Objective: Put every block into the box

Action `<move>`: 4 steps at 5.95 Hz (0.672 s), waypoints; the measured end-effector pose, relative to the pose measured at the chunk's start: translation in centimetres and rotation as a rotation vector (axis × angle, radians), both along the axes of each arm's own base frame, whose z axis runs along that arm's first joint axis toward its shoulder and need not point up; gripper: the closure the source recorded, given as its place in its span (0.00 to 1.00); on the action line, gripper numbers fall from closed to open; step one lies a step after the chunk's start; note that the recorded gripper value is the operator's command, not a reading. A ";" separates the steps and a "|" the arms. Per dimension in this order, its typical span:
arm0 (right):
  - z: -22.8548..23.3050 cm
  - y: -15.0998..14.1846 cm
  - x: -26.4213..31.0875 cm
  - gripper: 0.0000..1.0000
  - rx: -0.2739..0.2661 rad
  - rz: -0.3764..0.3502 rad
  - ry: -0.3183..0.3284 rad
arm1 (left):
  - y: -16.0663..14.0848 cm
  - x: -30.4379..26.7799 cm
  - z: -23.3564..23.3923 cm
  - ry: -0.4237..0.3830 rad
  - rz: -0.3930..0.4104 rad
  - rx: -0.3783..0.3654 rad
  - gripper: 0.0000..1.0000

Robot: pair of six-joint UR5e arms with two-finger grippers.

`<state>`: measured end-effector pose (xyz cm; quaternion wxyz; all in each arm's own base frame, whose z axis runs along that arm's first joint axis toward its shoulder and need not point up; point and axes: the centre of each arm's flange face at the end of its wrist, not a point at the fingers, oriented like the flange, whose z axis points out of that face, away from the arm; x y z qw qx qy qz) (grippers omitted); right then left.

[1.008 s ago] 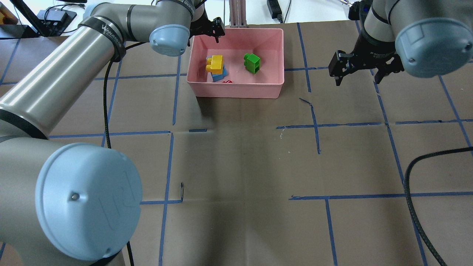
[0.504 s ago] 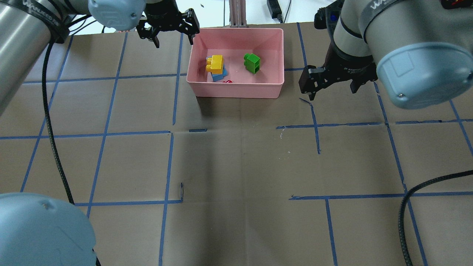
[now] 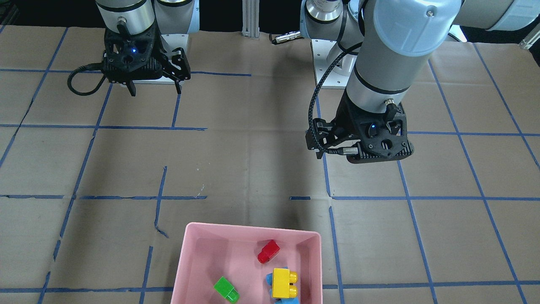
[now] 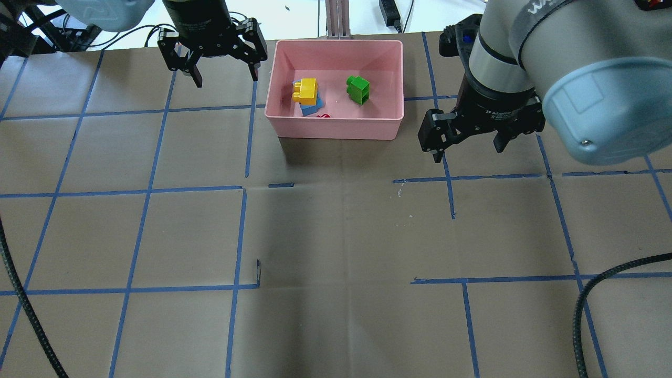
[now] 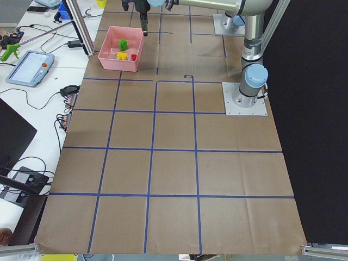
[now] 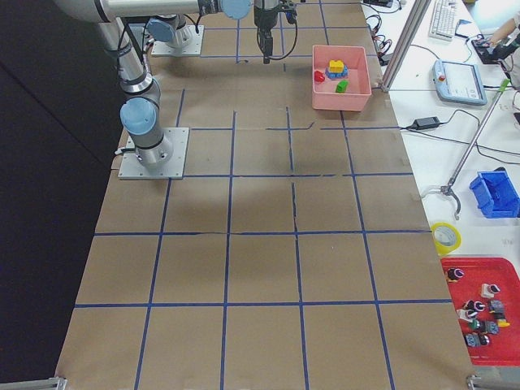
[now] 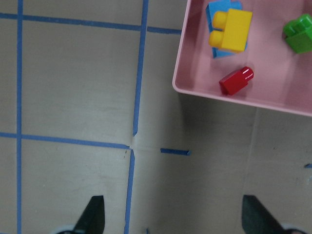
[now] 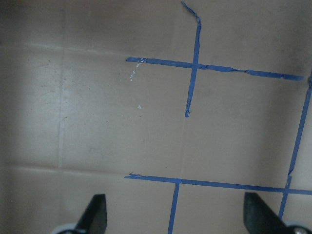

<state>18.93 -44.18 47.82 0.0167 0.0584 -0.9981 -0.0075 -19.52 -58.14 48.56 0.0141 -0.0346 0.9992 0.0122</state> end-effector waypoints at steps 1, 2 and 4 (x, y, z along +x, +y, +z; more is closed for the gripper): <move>0.0 0.1 -0.1 0.00 0.005 -0.005 -0.001 | 2.3 0.9 0.2 0.002 -0.084 0.008 0.00; 0.0 0.0 -0.3 0.00 0.006 -0.008 -0.002 | 4.4 2.4 0.1 0.009 -0.153 -0.006 0.00; 0.1 0.0 -0.4 0.00 0.004 -0.011 -0.002 | 8.3 4.6 -0.4 0.024 -0.199 -0.053 0.00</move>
